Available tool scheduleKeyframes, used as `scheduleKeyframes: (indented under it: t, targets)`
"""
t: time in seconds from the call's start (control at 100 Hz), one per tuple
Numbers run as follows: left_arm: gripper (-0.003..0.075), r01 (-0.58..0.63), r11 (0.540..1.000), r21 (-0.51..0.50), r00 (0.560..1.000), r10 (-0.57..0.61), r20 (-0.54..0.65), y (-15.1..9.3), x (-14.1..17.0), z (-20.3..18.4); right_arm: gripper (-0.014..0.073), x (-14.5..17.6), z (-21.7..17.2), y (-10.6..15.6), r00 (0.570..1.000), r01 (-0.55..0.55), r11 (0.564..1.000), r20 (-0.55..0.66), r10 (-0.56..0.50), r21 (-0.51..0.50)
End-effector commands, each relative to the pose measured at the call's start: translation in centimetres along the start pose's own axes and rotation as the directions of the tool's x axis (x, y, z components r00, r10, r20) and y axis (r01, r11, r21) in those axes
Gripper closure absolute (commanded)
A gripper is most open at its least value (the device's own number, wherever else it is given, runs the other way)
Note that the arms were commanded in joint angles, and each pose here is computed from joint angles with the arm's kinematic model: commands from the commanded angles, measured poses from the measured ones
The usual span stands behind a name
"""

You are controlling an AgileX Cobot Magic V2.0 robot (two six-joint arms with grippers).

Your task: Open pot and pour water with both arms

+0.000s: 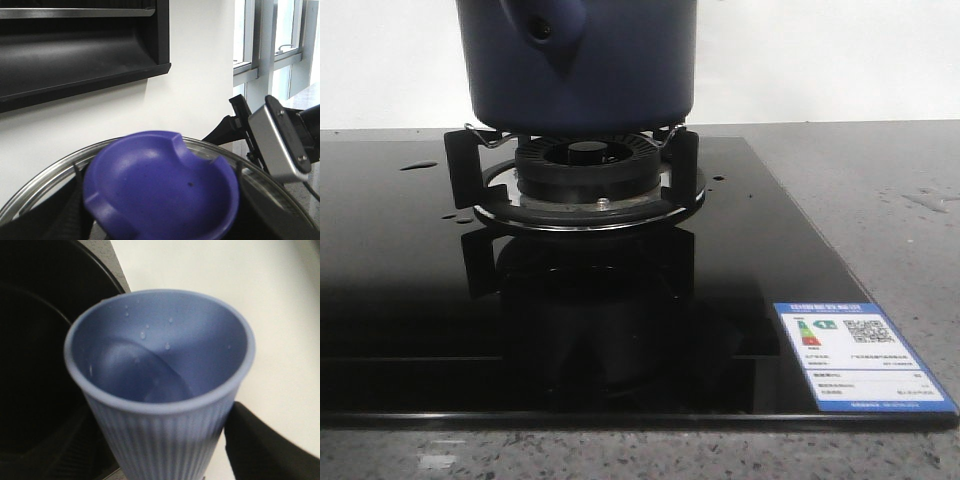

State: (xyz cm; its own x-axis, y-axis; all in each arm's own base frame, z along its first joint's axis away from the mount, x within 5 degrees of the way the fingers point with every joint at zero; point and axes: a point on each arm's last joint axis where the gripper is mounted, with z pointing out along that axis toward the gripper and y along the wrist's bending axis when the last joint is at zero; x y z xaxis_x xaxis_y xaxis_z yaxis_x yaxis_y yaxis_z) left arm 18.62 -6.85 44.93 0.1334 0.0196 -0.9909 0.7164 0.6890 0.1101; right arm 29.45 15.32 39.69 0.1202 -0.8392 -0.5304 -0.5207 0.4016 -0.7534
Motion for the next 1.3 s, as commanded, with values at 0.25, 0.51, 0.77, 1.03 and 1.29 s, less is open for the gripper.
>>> scheduleKeyframes:
  t: [0.25,0.51,0.77,1.03,1.29]
  targets:
    - [0.0425,0.038,0.999,-0.005,0.994,-0.038,0.103,-0.4,-2.1,-0.6,0.0389,-2.3,-1.1,-2.7,0.967,0.181,0.952,0.13,-0.217,0.246]
    - [0.0425,0.038,0.999,-0.005,0.994,-0.038,0.103,-0.4,-2.1,-0.6,0.0389,-2.2,0.1,-2.5,0.932,0.314,0.909,0.091,-0.35,0.274]
    - [0.0425,0.037,0.999,0.003,0.994,-0.038,0.102,-0.5,-2.1,-0.6,0.0389,-2.6,0.5,-2.5,0.878,0.416,0.847,0.097,-0.469,0.332]
    - [0.0425,0.036,0.999,0.014,0.994,-0.038,0.102,-0.6,-2.1,-0.6,0.0389,-2.8,0.5,-2.6,0.87,0.421,0.838,0.108,-0.482,0.347]
    - [0.0425,0.036,0.999,0.02,0.994,-0.038,0.101,-0.6,-2.1,-0.6,0.0389,-2.6,0.5,-2.5,0.874,0.425,0.842,0.093,-0.477,0.333]
